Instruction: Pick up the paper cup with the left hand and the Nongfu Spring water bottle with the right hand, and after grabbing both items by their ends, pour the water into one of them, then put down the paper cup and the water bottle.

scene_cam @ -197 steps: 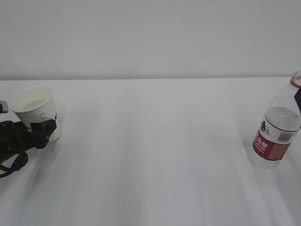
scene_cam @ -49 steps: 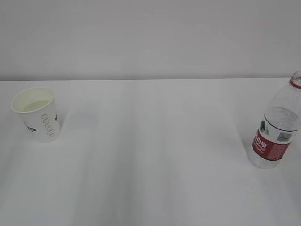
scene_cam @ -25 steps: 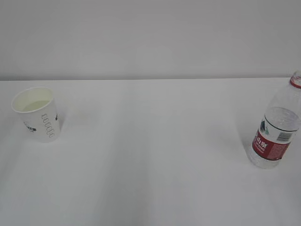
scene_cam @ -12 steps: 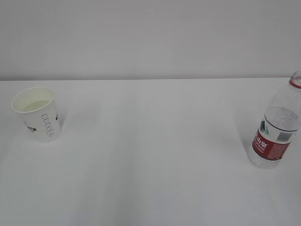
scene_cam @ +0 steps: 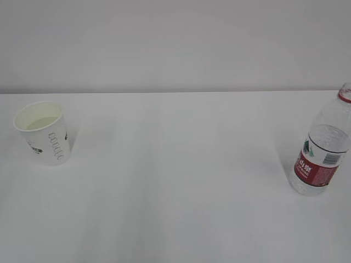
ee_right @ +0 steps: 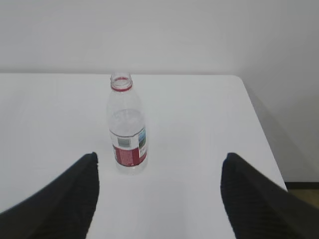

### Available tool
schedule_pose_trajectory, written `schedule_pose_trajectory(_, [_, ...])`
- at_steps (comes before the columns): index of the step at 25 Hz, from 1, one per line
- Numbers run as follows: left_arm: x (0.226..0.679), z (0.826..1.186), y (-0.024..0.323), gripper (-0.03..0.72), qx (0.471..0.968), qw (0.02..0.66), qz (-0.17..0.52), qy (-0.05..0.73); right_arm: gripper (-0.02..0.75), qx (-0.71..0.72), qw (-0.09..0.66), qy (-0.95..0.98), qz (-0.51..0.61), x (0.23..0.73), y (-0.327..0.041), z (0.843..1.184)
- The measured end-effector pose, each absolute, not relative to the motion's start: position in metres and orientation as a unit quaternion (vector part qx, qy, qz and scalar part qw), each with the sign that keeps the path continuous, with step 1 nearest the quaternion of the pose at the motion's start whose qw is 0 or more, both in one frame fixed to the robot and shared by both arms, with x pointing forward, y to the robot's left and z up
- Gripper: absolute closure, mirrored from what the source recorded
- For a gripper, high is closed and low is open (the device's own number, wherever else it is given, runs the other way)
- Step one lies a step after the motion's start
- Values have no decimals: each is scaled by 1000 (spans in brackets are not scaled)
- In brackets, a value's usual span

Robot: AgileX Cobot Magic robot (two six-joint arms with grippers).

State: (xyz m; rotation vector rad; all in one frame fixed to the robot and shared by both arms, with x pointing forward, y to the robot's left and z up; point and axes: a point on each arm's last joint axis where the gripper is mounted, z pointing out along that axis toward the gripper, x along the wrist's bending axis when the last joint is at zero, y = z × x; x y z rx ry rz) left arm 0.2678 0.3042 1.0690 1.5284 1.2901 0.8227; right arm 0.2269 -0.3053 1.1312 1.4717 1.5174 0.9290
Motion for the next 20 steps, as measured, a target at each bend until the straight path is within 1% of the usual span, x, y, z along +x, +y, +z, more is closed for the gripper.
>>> schedule_pose_trajectory(4, [264,1066,303,286,646,456,315,525,162,595,385,616,345,224,-306,1125])
schedule_pose_trajectory(11, [252,1082,307,290,651,451,305,529,163,607,363,630,321,221,-306,1119])
schedule_pose_trajectory(17, [244,1072,305,291,677,415,250,553,163,615,342,641,306,228,-305,1102])
schedule_pose_trajectory(20, [243,1071,304,291,682,411,238,557,163,615,339,643,305,225,-305,1092])
